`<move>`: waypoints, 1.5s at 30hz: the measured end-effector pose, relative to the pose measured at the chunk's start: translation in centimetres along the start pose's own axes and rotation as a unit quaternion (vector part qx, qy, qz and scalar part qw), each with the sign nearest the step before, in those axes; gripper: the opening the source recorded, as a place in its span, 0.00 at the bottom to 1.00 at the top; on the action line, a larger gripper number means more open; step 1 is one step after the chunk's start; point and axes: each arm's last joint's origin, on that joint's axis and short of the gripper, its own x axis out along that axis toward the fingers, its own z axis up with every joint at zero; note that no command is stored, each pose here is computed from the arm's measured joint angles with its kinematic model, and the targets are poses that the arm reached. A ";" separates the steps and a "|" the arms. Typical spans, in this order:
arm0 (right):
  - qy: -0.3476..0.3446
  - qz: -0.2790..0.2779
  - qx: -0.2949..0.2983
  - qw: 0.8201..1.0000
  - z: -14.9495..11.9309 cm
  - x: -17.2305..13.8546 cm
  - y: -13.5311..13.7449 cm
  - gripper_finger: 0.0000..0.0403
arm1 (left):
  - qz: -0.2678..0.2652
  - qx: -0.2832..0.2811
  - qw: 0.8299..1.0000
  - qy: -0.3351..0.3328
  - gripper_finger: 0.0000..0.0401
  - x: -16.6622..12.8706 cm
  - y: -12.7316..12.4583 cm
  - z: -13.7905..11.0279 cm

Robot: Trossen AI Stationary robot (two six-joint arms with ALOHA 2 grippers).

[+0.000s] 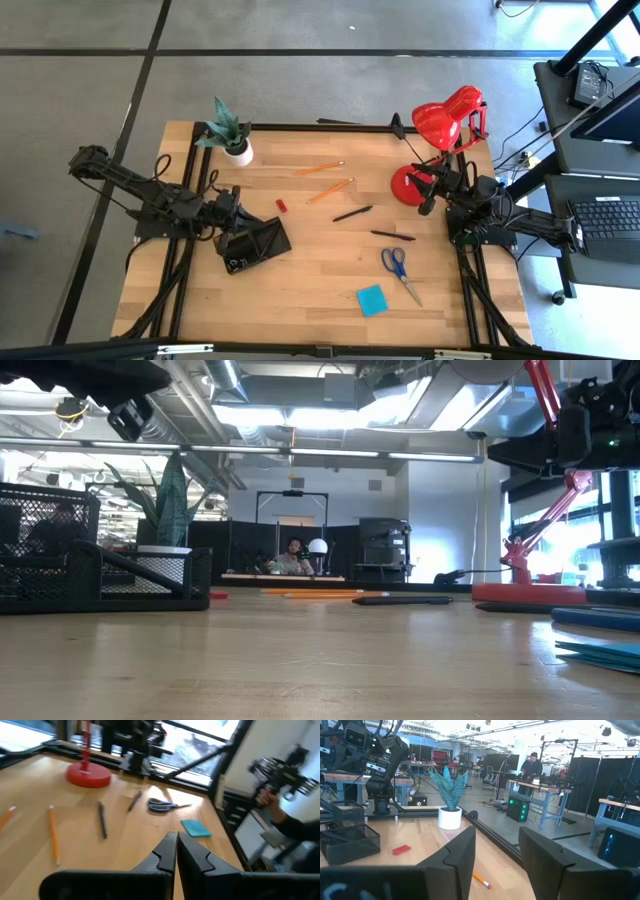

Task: Pick and place office supplies into organizer
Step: Put the left black pen into the back left compartment of the desk organizer

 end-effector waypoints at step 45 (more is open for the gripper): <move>-0.008 -0.001 0.013 1.000 0.2 0.0 0.0 0.38 | 0.236 -0.154 0.861 0.423 0.33 12.6 -2.9 8.8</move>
